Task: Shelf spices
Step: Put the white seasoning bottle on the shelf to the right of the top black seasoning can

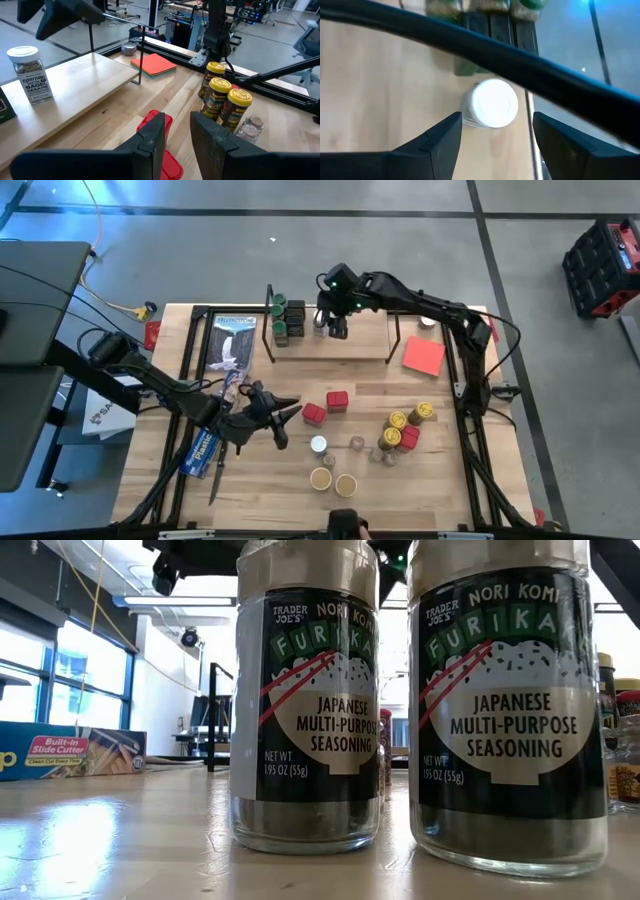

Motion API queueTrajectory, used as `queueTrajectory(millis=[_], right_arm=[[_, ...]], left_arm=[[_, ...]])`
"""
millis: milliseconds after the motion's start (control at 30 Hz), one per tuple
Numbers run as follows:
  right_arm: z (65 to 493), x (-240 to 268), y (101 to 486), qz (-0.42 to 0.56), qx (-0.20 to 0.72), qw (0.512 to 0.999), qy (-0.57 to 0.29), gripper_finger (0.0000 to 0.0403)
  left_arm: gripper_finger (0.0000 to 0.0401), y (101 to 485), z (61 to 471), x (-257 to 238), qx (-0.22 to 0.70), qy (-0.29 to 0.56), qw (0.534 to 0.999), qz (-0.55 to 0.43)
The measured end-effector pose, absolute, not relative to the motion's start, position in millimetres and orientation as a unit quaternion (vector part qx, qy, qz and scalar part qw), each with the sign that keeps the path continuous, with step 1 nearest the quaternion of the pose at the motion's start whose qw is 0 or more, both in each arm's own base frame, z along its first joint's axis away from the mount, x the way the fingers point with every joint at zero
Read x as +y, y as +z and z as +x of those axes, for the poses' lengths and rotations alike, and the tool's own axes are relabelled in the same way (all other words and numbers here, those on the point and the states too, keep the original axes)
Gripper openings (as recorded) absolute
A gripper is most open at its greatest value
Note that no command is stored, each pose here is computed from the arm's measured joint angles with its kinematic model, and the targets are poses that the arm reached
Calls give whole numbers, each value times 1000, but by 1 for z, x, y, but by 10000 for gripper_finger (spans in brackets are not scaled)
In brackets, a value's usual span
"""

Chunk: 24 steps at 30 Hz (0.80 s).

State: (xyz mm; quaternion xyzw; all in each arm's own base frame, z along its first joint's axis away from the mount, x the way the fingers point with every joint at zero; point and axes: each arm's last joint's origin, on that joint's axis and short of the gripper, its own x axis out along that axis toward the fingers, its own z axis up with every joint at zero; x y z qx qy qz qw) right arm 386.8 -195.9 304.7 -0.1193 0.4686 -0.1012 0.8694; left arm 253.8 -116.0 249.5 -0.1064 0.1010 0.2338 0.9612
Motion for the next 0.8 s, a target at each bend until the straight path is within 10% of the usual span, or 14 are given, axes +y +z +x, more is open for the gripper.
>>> queueTrajectory(millis=[800], right_arm=[[378, -196, 209, -67, 460, 868, -176, 56]], left_arm=[[87, 249, 246, -129, 97, 233, 963, -93]])
